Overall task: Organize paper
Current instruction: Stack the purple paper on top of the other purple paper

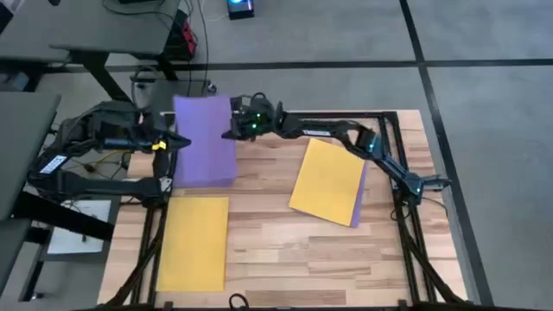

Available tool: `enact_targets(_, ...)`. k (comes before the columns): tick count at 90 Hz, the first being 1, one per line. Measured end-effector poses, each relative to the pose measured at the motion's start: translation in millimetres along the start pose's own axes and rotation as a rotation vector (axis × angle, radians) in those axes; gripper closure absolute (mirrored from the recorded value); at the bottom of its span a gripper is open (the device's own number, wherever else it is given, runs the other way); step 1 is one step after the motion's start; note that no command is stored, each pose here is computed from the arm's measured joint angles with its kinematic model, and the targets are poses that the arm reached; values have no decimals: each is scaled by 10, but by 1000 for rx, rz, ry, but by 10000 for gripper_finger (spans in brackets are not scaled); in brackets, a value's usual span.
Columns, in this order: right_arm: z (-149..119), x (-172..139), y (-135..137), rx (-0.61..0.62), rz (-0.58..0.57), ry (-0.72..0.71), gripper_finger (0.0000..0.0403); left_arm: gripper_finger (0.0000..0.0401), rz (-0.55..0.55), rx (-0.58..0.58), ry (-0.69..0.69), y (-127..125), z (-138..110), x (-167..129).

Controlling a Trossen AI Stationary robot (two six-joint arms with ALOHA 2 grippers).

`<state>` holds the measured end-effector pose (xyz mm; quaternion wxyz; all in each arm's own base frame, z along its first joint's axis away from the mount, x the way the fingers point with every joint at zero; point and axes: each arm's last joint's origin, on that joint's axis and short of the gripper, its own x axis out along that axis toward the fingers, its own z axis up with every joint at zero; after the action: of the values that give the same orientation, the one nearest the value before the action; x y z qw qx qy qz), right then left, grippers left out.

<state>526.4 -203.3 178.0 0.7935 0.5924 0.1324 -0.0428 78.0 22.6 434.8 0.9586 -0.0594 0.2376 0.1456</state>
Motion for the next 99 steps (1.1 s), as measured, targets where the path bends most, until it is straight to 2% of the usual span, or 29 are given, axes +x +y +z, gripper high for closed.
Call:
enact_targets(17, -207, 237, -349, 134, -51, -15, 403, 401, 0, -5, -6, 1, -13, -31)
enact_targets(43, -311, 296, -298, 131, -71, -60, 403, 401, 3, -10, 25, 3, -38, -22)
enact_targets(64, -172, 245, -288, 143, -20, -110, 403, 401, 4, -11, 34, 3, -46, -21)
enact_targets(77, -116, 215, -332, 176, -43, -128, 401, 401, 4, -11, 33, 3, -46, -24)
enact_targets(86, -119, 217, -335, 174, -45, -129, 383, 401, 4, -12, 34, 3, -45, -21)
enact_targets(99, -188, 253, -290, 162, -35, -131, 326, 401, 4, -12, 34, 3, -46, -22)
